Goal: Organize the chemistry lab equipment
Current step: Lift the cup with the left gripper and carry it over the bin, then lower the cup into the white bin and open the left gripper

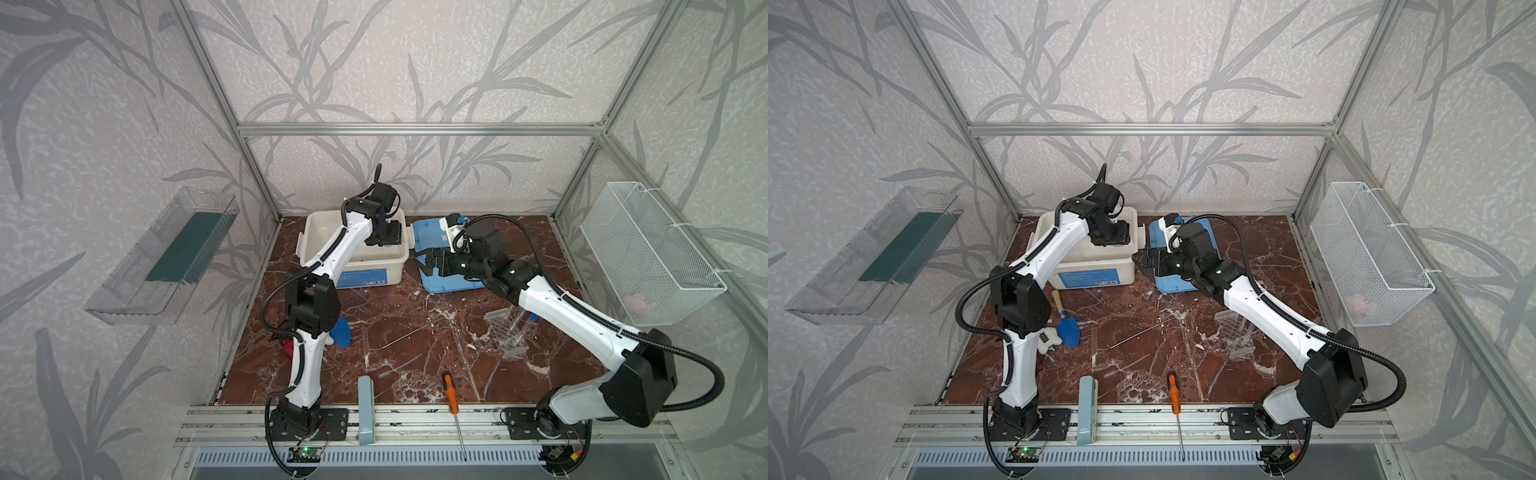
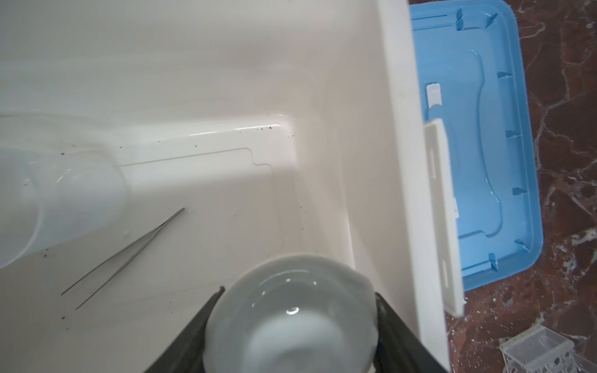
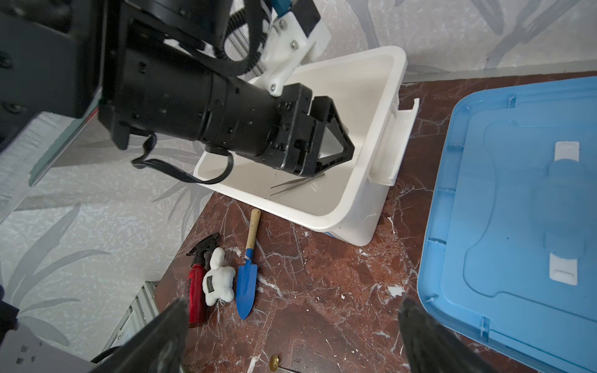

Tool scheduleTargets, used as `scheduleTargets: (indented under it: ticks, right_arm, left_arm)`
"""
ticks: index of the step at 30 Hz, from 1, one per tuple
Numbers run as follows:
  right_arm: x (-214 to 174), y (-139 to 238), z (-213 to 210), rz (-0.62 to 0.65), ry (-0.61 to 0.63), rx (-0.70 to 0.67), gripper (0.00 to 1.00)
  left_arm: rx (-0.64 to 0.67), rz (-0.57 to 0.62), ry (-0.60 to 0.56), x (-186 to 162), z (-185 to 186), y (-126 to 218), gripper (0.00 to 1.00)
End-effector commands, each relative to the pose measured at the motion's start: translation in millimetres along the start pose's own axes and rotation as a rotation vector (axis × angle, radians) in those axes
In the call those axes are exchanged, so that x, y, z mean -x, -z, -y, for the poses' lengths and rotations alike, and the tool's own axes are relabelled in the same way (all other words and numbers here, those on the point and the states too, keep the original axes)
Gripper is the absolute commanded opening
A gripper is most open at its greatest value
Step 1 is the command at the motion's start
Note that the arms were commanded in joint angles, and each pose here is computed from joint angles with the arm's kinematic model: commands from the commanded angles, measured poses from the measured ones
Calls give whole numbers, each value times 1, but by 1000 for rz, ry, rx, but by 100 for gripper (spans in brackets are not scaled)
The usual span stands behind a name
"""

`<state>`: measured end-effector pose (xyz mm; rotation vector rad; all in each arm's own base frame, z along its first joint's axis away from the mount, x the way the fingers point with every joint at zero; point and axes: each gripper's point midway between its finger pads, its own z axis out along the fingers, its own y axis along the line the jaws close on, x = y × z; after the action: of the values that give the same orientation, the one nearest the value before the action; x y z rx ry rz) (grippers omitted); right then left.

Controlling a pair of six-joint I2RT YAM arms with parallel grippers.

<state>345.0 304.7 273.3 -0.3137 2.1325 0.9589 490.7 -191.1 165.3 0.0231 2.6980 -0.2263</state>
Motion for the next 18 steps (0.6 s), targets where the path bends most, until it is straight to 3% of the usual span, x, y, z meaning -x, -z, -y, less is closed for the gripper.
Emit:
scheduleTargets:
  ticks: [1,11,18]
  right_arm:
    - [20,1,-12,61,4,46,99]
    - [2,-10,2,31,-19,36,99]
    - [-5,-20,7,7,-41,44,99]
  left_arm:
    - [-13,-17,22,1,-4,-10,41]
    - [-109,-55,82,-10,1,-65,41]
    - [-136,-45,118,-14,0,-84,41]
